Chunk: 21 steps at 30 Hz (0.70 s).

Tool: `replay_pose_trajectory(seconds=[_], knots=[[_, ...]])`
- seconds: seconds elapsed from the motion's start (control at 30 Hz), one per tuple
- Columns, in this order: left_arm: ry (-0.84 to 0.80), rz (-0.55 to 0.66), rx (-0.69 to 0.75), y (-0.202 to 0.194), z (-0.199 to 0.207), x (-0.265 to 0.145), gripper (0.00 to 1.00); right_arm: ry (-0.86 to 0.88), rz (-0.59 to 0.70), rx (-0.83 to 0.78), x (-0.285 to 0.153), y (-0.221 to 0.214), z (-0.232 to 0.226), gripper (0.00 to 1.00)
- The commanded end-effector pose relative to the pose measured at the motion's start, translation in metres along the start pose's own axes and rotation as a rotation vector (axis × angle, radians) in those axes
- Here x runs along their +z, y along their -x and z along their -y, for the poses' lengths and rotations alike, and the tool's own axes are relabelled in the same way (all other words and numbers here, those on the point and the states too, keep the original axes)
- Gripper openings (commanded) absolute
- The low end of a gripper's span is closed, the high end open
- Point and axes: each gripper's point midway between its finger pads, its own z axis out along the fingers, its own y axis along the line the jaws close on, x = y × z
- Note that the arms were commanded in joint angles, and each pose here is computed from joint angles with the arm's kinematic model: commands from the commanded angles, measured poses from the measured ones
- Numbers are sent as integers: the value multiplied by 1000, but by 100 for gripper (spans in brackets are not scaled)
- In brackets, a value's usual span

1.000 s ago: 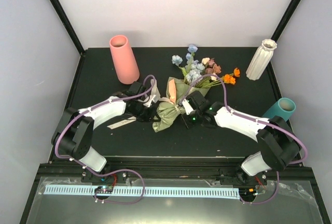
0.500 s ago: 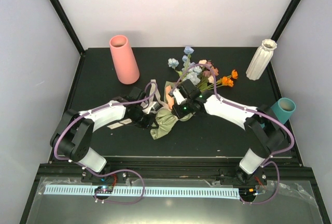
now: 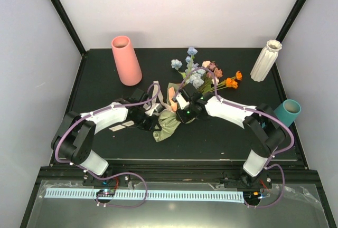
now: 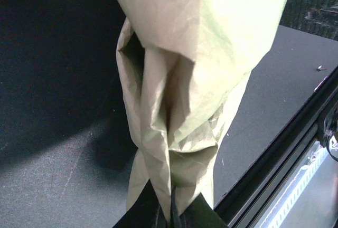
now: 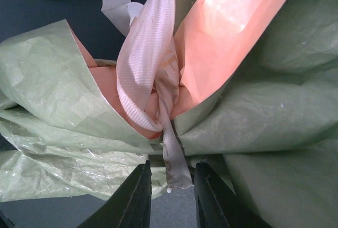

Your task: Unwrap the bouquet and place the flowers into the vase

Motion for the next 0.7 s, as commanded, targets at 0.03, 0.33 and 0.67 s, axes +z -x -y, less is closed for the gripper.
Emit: replay_pose_trajectory(seconds=[0.03, 0.33, 0.67], knots=[[-33, -2, 48, 0, 10, -3, 2, -7, -1, -9, 6, 7, 3, 26], [-39, -10, 49, 0, 12, -3, 2, 17, -15, -12, 13, 8, 0, 7], [-47, 32, -22, 14, 18, -9, 2, 38, 10, -28, -3, 8, -7, 2]])
